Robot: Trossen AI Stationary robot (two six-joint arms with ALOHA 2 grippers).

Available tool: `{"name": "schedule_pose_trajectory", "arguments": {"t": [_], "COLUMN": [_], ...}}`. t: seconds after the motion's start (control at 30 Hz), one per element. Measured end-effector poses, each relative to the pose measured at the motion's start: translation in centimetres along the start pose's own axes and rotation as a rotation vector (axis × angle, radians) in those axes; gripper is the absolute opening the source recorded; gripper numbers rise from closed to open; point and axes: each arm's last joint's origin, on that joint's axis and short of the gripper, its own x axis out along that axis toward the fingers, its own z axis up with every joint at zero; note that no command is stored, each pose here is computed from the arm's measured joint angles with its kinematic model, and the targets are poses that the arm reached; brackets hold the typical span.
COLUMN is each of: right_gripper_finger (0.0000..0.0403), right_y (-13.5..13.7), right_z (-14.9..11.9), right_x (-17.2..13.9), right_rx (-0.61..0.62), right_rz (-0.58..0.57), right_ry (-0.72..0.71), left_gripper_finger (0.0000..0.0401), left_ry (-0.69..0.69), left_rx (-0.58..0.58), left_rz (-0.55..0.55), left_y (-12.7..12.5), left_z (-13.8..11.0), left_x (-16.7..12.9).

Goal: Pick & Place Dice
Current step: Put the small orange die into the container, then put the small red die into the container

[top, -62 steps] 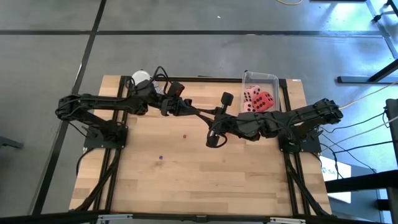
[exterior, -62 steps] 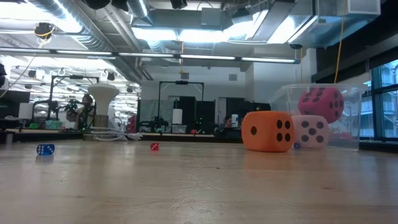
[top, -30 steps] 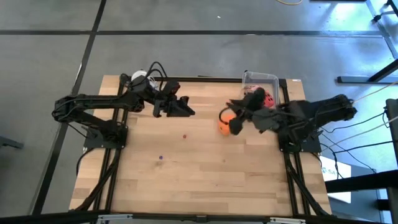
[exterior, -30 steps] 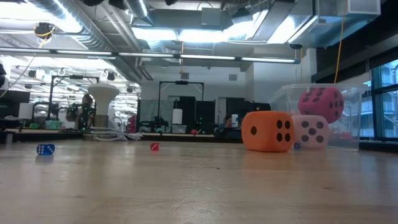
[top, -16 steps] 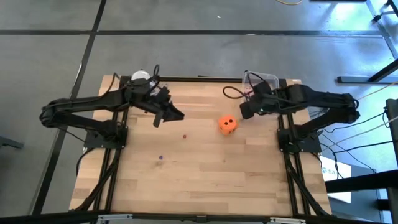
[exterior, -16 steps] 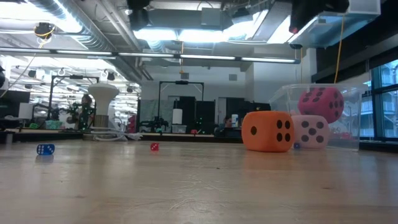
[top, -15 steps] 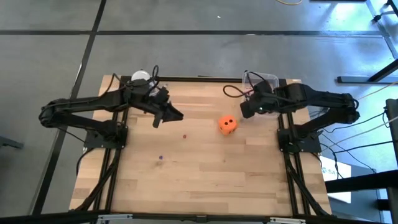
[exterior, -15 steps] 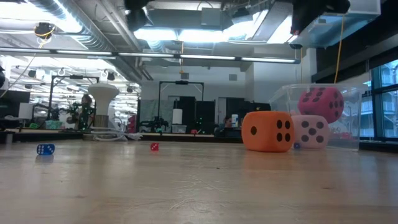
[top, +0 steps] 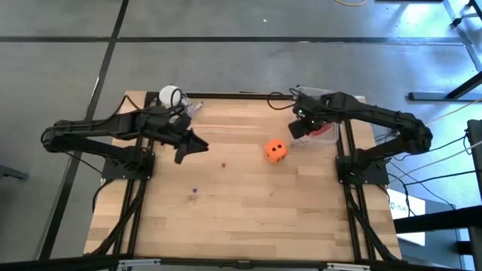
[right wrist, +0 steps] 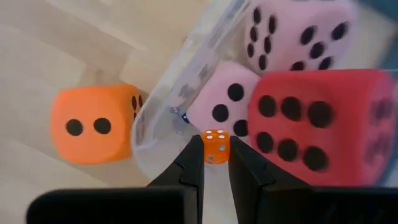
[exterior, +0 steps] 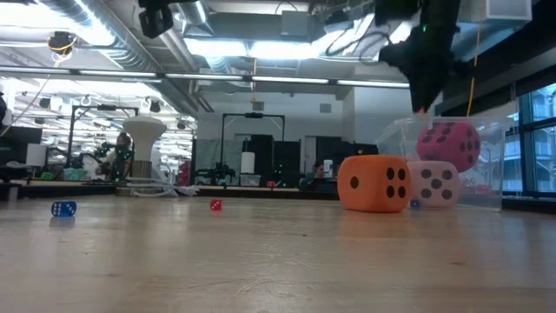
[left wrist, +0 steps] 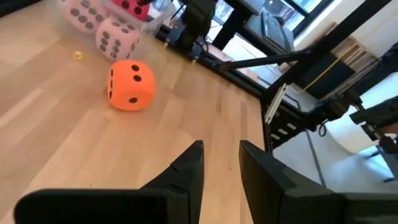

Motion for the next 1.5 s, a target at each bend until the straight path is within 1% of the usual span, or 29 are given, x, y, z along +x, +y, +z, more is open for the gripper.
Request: {"name": "schedule_pose_trajectory", "arguments": {"t": [0.1, 0.2, 0.33, 0.6, 0.63, 0.7, 0.83, 0.9, 0.97, 1.07, 1.13, 1.2, 1.23, 1.33, 1.37, 1.43, 1.47, 1.5], "right_gripper_finger": [0.0045, 0.0045, 0.0045, 0.0045, 0.005, 0.0085, 0.0189, 0.0232, 0.0264, 0.029, 0.0296, 0.0296, 0.0294, 0.0285, 0.0281, 0.0272, 0.0268, 0.0265], "right_y": [-0.6, -1.2, -1.3, -0.9, -0.9, -0.9, -0.9, -0.9, -0.9, -0.8, -0.8, -1.0, -1.0, -0.5, -0.4, -0.6, -0.6, -0.5], "right_z": [0.0, -0.1, -0.1, 0.3, 0.3, 0.3, 0.3, 0.3, 0.3, 0.3, 0.3, 0.3, 0.3, 0.6, 0.7, 0.6, 0.6, 0.8], "right_x": [1.6, 2.5, 2.7, 2.7, 2.7, 2.7, 2.7, 2.7, 2.7, 2.7, 2.7, 2.7, 2.7, 2.7, 2.7, 2.7, 2.7, 2.7], "right_rx": [0.017, 0.016, 0.004, -0.013, -0.012, -0.009, -0.009, -0.012, -0.013, -0.021, -0.033, 0.01, 0.018, -0.027, -0.028, 0.001, 0.003, -0.011], "right_rz": [-0.009, -0.027, -0.014, 0.044, 0.044, 0.043, 0.043, 0.043, 0.042, 0.066, 0.078, 0.03, 0.023, 0.122, 0.13, 0.096, 0.105, 0.14], "right_ry": [0.03, 0.058, 0.068, 0.04, 0.039, 0.04, 0.039, 0.039, 0.039, 0.051, 0.061, 0.043, 0.041, 0.038, 0.032, 0.029, 0.033, 0.03], "left_gripper_finger": [0.0093, 0.0093, 0.0093, 0.0093, 0.0093, 0.0093, 0.0093, 0.0093, 0.0093, 0.0093, 0.0093, 0.0093, 0.0093, 0.0093, 0.0093, 0.0093, 0.0093, 0.0093], "left_ry": [0.009, 0.046, 0.083, 0.072, 0.071, 0.07, 0.068, 0.069, 0.069, 0.069, 0.069, 0.069, 0.069, 0.069, 0.069, 0.069, 0.069, 0.07], "left_rx": [0.002, -0.001, -0.006, 0.029, 0.029, 0.03, 0.03, 0.038, 0.045, 0.045, 0.045, 0.045, 0.045, 0.045, 0.045, 0.045, 0.045, 0.045], "left_rz": [0.016, 0.039, 0.057, 0.078, 0.079, 0.082, 0.084, 0.084, 0.084, 0.083, 0.084, 0.084, 0.083, 0.083, 0.083, 0.083, 0.083, 0.083], "left_y": [-0.1, 0.0, 0.1, 0.2, 0.2, 0.2, 0.2, 0.2, 0.2, 0.2, 0.2, 0.2, 0.2, 0.2, 0.2, 0.2, 0.2, 0.2], "left_z": [-0.3, -0.7, -1.1, -1.0, -1.0, -1.0, -1.0, -1.0, -1.0, -1.0, -1.0, -1.0, -1.0, -1.0, -1.0, -1.0, -1.0, -1.0], "left_x": [-0.2, -0.2, -0.1, 0.0, 0.0, 0.0, 0.0, 0.0, 0.0, 0.0, 0.0, 0.0, 0.0, 0.0, 0.0, 0.0, 0.0, 0.0]}}
